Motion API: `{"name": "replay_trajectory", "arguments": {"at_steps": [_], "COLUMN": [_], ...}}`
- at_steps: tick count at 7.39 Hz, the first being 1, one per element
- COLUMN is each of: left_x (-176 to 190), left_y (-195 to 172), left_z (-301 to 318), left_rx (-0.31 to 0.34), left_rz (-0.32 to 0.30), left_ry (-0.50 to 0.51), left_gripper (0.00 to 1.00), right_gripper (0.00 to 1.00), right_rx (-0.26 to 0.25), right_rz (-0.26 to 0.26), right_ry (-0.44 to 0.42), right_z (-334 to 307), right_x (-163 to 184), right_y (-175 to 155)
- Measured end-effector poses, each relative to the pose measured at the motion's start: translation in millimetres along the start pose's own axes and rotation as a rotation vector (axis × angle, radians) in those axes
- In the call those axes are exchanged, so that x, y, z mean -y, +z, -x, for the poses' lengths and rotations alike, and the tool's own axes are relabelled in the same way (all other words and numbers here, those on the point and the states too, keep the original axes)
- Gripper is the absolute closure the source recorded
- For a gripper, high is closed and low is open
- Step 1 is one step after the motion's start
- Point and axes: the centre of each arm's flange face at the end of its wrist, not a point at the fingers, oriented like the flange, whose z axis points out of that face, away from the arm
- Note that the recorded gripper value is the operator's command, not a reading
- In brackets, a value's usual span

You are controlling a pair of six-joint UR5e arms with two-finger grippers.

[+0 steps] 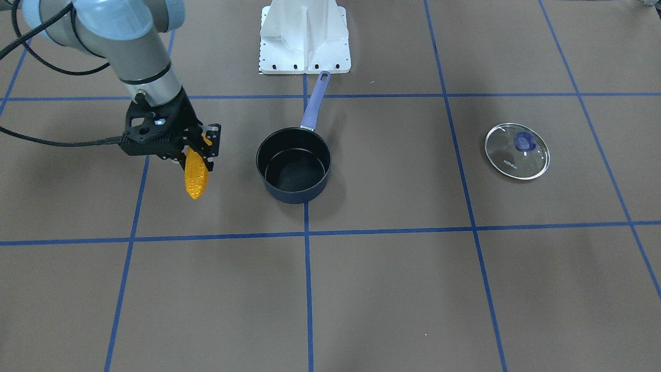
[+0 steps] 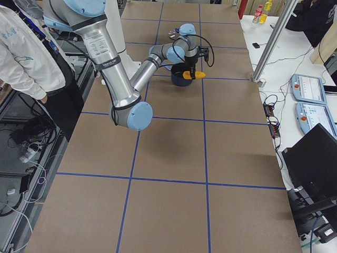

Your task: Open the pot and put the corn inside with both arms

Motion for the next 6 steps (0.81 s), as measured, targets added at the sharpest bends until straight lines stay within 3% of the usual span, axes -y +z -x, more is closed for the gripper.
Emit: {"name": "replay_trajectory", "arguments": {"at_steps": [2, 5, 6], "left_x": [-7.1, -10.8, -12.0], "left_y": [4.2, 8.4, 9.7], "left_z": [2.8, 6.7, 7.7], "left_rx": [-0.004, -0.007, -0.007], "left_rz": [0.005, 0.013, 0.015], "left_ry": [-0.009, -0.018, -0.020], "left_gripper": [0.01, 0.01, 0.01], "right_gripper": [1.00, 1.00, 0.89], "right_rx": [-0.002, -0.052, -0.068], "right_rz": [-0.006, -0.001, 0.006], "right_ry": [0.044, 0.121, 0.173], "right_z": [69.0, 132.9, 142.3], "right_x": [-18.4, -56.7, -65.9], "right_y": [16.5, 64.1, 75.8]}}
